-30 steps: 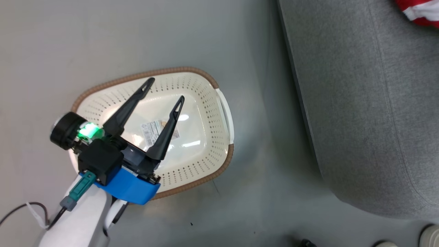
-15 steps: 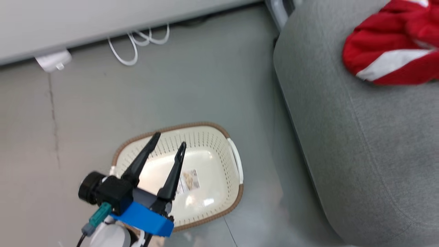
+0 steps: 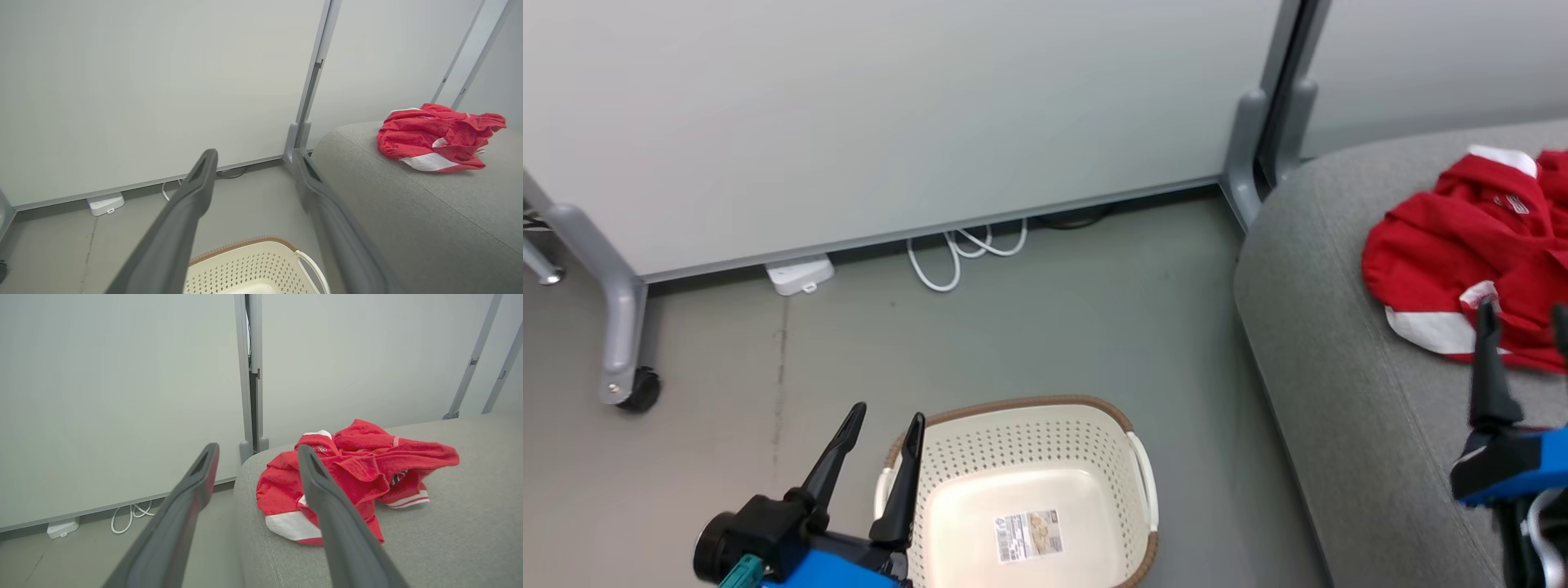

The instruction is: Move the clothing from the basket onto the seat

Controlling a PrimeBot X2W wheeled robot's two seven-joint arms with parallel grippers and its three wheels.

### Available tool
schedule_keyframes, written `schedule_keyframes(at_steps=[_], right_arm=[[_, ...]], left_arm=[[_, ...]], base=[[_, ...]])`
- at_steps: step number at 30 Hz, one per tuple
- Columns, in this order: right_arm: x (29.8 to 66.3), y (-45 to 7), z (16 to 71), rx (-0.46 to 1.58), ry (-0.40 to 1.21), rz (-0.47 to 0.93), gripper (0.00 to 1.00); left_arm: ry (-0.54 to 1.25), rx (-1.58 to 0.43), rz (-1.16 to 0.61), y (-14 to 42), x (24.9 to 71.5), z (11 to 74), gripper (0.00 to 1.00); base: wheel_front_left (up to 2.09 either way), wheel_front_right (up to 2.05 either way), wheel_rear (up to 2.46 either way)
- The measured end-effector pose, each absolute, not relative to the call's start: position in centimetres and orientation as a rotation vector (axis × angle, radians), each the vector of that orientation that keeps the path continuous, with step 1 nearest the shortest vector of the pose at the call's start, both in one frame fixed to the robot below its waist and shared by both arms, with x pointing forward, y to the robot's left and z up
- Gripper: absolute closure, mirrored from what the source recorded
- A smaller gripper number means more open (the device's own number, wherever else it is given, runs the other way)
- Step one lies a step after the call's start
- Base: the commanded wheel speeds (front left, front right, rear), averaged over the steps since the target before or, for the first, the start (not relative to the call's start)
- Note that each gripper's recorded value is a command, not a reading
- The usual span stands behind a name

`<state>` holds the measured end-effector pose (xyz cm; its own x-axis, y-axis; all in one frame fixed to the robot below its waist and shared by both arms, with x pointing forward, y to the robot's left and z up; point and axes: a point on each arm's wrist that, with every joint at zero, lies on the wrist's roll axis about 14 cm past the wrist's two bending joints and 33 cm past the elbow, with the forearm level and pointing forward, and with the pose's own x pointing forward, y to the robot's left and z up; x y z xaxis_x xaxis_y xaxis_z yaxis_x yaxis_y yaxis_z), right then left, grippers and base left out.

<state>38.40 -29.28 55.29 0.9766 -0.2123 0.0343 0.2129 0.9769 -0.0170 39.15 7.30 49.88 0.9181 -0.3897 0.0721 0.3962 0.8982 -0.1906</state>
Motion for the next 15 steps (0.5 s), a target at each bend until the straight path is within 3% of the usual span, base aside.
schedule_keyframes(at_steps=[15], right_arm=[[36.6, -19.3, 53.9, 0.039, -0.038, 0.04, 0.0]], left_arm=[[-0.07, -0.192, -0.145, 15.6, 35.2, 50.5, 0.0]], base=[[0.0, 0.0, 0.0]])
